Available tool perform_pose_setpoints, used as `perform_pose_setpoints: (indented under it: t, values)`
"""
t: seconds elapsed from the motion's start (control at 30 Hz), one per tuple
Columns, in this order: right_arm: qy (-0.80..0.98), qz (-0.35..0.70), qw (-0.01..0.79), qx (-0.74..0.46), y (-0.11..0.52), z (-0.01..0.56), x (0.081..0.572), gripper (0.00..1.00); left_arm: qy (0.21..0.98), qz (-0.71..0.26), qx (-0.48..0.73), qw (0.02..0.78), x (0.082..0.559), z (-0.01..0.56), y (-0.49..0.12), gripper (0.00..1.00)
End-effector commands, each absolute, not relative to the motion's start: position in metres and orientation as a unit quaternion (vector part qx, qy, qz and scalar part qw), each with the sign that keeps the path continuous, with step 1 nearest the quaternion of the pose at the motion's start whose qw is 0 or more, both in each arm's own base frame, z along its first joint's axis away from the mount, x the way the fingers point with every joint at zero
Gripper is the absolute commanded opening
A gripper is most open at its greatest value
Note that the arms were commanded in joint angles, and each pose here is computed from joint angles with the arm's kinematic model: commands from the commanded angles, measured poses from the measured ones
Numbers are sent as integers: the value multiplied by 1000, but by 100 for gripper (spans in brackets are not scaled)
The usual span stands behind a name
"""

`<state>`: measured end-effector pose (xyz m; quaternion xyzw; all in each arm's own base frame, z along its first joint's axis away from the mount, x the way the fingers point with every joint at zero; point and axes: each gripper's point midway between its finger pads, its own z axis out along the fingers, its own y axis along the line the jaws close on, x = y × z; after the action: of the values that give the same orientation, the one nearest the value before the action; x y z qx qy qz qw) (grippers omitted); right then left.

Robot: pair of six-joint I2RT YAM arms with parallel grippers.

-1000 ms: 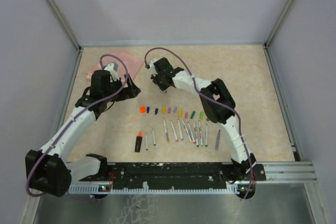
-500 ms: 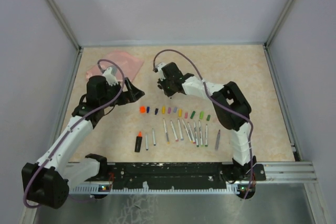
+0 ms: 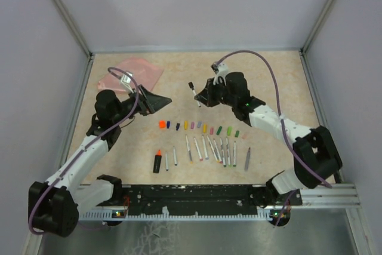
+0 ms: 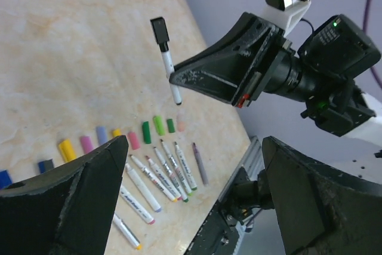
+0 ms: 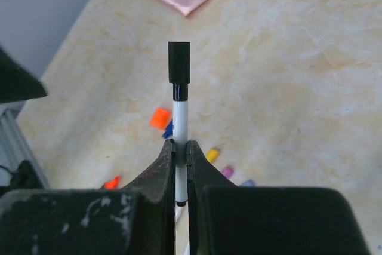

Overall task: Open the pen caps
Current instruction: Pick up the pen from the center of the board.

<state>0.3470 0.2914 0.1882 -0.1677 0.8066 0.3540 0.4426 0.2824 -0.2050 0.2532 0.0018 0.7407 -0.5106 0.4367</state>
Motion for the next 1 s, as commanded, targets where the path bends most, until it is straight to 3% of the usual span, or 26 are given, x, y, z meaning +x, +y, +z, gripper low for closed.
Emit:
perform_pose_setpoints:
  t: [0.0, 0.33, 0.97]
  values:
    - [740, 467, 462, -143, 300, 242, 315, 0, 675, -599, 32, 431, 276, 290, -222, 98]
    - [706, 550, 436, -92, 290, 244, 274, 0, 680, -612, 40, 402, 287, 286, -243, 94]
    - [683, 605, 399, -92, 303, 246, 266, 0, 708, -577, 20, 406, 306, 271, -265, 86]
